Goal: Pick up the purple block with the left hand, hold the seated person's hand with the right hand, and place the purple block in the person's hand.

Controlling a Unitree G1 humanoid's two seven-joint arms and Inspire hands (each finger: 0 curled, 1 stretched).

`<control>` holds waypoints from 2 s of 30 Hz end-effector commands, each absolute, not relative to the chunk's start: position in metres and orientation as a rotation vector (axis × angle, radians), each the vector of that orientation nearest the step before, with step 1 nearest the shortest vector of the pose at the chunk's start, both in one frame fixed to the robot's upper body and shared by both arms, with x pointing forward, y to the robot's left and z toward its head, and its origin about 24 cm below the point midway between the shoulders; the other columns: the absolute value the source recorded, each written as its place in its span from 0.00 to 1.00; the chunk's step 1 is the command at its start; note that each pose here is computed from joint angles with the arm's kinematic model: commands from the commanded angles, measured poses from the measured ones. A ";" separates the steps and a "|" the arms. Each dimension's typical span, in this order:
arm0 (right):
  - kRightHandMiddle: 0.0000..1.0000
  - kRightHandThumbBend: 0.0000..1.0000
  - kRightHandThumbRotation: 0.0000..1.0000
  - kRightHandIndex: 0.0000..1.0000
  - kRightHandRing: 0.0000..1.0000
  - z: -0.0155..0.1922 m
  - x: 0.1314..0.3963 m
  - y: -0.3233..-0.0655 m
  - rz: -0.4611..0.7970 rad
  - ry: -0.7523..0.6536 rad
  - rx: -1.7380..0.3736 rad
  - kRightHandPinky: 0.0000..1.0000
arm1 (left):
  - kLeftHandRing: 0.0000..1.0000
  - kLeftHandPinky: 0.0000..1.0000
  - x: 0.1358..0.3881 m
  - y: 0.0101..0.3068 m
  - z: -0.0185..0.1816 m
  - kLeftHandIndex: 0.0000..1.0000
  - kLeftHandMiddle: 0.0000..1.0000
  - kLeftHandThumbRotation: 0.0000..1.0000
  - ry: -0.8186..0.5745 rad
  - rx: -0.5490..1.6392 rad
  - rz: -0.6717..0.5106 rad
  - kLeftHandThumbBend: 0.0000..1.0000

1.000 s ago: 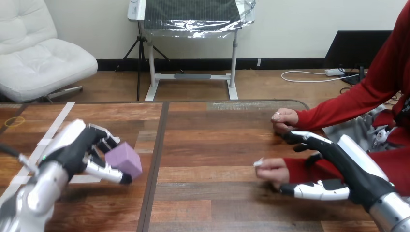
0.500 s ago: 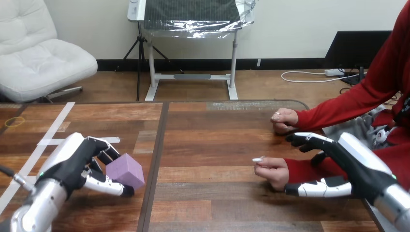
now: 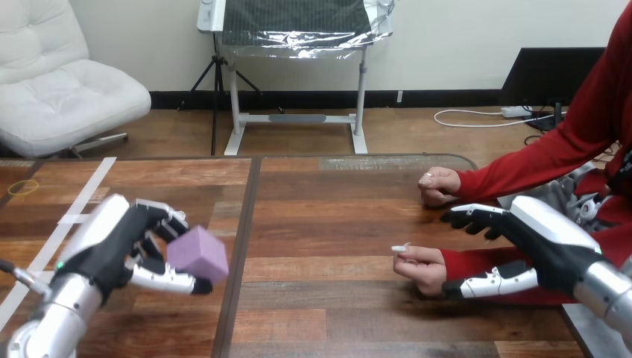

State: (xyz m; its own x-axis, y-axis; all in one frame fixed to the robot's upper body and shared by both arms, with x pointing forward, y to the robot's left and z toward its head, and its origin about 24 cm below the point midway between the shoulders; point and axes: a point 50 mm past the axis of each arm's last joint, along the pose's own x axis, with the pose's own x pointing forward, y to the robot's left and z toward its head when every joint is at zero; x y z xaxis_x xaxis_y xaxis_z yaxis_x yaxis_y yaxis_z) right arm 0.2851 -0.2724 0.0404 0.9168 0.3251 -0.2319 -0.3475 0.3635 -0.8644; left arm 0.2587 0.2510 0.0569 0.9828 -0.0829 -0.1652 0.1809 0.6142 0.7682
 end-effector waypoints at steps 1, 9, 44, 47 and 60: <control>0.83 1.00 0.45 0.84 0.81 0.087 0.321 -0.271 0.332 -0.143 -1.202 0.78 | 0.34 0.30 0.269 0.241 0.120 0.41 0.39 0.00 -0.184 0.866 -0.052 0.83; 0.88 1.00 0.47 0.89 0.86 0.088 0.325 -0.273 0.292 -0.145 -1.202 0.82 | 0.34 0.31 0.268 0.241 0.119 0.41 0.39 0.00 -0.173 0.864 -0.049 0.83; 0.85 1.00 0.46 0.86 0.85 0.080 0.338 -0.273 0.329 -0.055 -1.306 0.86 | 0.34 0.31 0.266 0.239 0.118 0.40 0.38 0.00 -0.184 0.854 -0.044 0.85; 0.84 1.00 0.46 0.84 0.83 0.077 0.338 -0.272 0.347 -0.038 -1.317 0.85 | 0.34 0.31 0.266 0.240 0.119 0.41 0.38 0.00 -0.190 0.854 -0.043 0.85; 0.83 1.00 0.44 0.83 0.82 0.065 0.340 -0.271 0.404 0.080 -1.346 0.80 | 0.32 0.28 0.265 0.241 0.121 0.40 0.38 0.00 -0.219 0.851 -0.036 0.85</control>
